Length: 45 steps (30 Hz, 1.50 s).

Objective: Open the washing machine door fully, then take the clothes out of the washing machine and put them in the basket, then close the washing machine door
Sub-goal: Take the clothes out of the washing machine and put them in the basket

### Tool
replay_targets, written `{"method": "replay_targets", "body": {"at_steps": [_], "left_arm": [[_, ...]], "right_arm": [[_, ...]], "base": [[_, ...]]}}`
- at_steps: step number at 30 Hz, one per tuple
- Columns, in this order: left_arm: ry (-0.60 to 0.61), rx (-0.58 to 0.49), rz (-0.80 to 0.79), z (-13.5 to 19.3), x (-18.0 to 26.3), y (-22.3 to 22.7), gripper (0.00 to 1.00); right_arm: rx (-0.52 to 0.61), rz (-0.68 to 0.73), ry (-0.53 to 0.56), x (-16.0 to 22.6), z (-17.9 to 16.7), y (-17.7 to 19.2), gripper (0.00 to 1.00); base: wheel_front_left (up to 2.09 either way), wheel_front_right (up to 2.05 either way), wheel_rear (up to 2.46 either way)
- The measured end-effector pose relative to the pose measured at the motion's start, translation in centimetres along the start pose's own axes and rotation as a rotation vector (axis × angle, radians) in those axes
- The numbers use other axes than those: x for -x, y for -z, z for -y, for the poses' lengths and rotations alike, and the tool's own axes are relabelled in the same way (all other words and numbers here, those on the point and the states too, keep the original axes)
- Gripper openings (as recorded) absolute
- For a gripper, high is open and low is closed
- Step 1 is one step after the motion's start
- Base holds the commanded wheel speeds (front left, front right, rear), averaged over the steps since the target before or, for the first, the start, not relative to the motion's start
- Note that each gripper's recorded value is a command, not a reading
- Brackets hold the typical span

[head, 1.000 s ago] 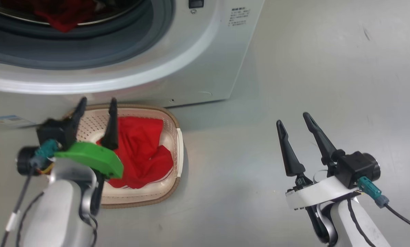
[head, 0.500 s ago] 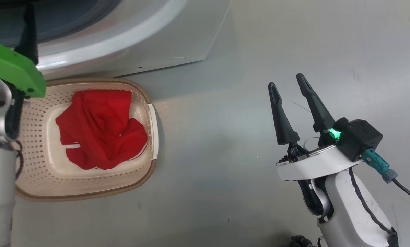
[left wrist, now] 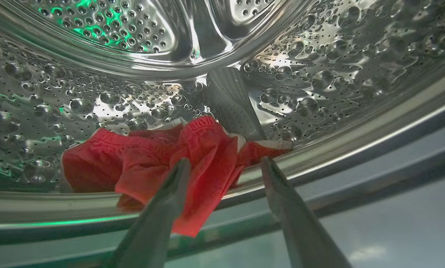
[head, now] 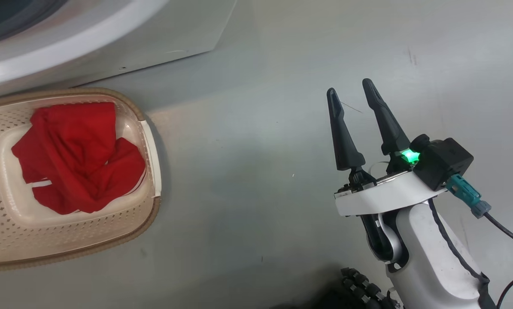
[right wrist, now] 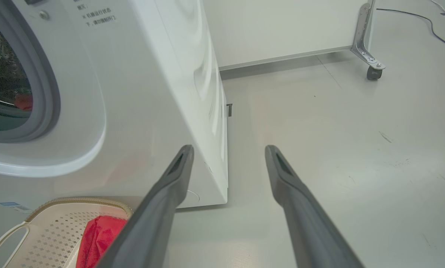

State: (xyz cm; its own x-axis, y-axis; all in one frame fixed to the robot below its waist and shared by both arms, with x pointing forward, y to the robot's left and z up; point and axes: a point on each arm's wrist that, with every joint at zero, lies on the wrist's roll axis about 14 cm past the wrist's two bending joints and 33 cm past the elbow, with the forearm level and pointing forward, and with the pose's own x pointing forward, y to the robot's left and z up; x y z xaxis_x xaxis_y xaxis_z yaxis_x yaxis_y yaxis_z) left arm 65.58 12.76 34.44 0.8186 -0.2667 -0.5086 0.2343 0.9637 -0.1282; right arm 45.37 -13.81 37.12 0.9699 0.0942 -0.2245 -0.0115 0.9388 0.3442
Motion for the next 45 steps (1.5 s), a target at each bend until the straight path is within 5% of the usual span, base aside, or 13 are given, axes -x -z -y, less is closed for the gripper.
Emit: {"method": "replay_targets", "body": {"at_steps": [27,29,31,32,45], "left_arm": [[-0.072,-0.024,-0.363,-3.2,-4.6,3.4,1.0],[-0.075,-0.019,-0.373,-3.2,-4.6,3.4,0.48],[-0.074,-0.016,-0.38,-3.2,-4.6,3.4,0.11],[-0.074,-0.012,-0.378,-3.3,-4.7,3.4,0.0],[-0.065,0.062,-0.346,-3.5,-4.8,2.9,0.0]], "right_arm": [[-0.019,-0.021,0.061,-0.3,2.0,0.5,1.0],[-0.019,-0.022,0.061,-0.3,2.0,0.5,1.0],[-0.019,-0.023,0.06,-0.4,2.0,0.6,1.0],[-0.019,-0.024,0.06,-0.4,1.9,0.6,1.0],[-0.015,-0.01,0.047,-1.3,1.9,0.3,1.0]], "base": [[0.0,0.0,0.0],[0.0,0.0,0.0],[0.0,0.0,0.0],[0.0,0.0,0.0],[0.0,0.0,0.0]]}}
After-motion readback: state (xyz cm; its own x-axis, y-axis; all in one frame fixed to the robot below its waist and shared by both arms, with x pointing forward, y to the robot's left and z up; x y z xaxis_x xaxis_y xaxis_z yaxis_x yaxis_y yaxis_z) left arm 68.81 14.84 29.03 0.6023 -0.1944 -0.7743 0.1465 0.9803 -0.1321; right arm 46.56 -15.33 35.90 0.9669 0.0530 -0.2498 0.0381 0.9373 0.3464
